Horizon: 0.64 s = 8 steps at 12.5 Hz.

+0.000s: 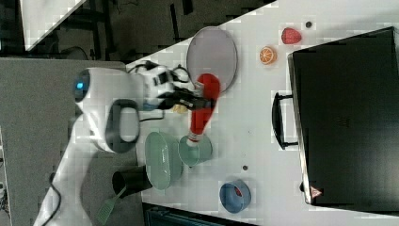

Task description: Pick ketchup from strainer and place it on the table

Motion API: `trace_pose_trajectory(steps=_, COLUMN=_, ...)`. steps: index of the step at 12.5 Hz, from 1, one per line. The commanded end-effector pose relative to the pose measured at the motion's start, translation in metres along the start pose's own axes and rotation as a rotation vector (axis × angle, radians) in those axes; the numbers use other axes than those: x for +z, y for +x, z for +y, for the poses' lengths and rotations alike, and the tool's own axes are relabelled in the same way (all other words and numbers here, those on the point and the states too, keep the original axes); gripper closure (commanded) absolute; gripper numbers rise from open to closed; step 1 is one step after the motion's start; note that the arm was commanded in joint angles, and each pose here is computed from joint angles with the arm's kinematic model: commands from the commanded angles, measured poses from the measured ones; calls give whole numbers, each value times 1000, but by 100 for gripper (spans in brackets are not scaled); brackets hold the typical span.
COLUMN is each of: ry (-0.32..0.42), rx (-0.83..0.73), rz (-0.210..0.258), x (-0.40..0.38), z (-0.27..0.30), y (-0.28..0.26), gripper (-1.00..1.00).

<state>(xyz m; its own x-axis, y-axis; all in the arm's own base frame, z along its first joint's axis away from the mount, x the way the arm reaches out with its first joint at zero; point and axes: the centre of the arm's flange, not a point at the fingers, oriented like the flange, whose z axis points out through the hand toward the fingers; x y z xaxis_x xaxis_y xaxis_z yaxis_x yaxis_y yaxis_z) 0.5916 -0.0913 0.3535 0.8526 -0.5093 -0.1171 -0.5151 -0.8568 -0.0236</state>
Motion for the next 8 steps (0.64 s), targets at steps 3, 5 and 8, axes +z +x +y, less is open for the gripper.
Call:
trace_pose_trajectory(steps=3, ry=5, rx=-126, rz=-8, x=75, z=-17, y=-37, gripper=-18)
trace_pose_trajectory(steps=5, ry=7, rx=-125, rz=-34, x=111, z=-12, y=-48, gripper=-18)
trace_pose_trajectory(steps=8, ry=29, rx=-117, rz=-42, x=150, z=-8, y=-51, gripper=-25)
